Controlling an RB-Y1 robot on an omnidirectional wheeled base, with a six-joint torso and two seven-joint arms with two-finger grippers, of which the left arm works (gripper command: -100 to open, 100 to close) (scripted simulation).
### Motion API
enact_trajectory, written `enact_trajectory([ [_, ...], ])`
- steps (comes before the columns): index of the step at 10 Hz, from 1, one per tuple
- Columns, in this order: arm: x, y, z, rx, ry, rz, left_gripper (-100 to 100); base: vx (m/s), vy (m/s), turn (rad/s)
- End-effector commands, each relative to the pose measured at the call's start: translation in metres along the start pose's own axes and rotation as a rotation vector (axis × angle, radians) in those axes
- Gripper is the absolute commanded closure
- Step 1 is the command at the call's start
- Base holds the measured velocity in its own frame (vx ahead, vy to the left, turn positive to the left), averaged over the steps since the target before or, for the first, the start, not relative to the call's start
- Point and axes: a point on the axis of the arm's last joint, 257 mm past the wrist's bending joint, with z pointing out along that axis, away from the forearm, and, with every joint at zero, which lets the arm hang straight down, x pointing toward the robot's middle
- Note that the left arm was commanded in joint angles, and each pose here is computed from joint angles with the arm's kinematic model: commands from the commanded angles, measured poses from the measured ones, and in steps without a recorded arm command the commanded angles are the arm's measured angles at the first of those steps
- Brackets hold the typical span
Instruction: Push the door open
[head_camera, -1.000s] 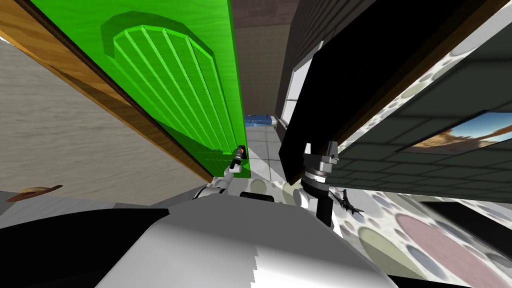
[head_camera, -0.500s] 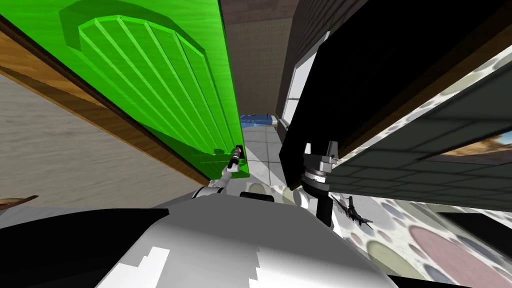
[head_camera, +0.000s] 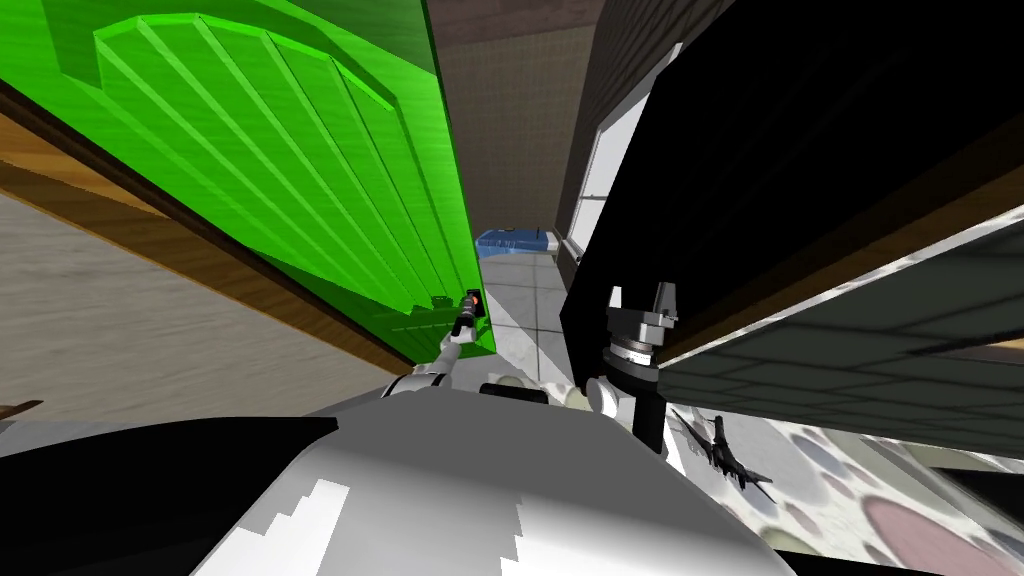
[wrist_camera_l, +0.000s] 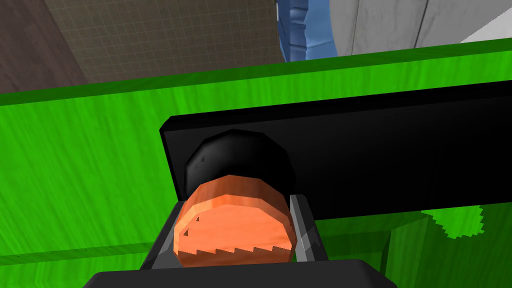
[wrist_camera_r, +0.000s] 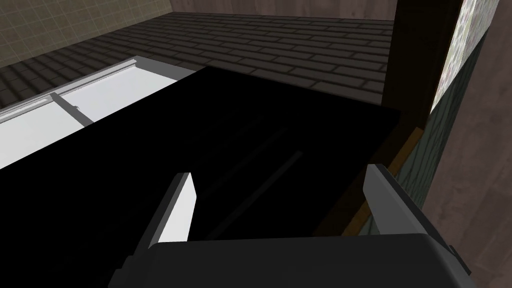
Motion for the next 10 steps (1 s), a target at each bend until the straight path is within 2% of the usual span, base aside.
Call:
enact_trajectory([
  [1,-0.025,-0.005,0.0023,0.017,-0.037,0.005,100,0.223,-0.061,0.091],
  [3,-0.032,-0.004,0.0022,0.015,-0.05,0.003,100,0.152,-0.081,0.053],
  [4,-0.045,-0.003,0.0019,0.012,-0.075,-0.001,100,0.158,-0.077,0.073],
  [10,-0.075,0.001,-0.0004,0.004,-0.137,-0.015,100,0.183,-0.09,0.074],
])
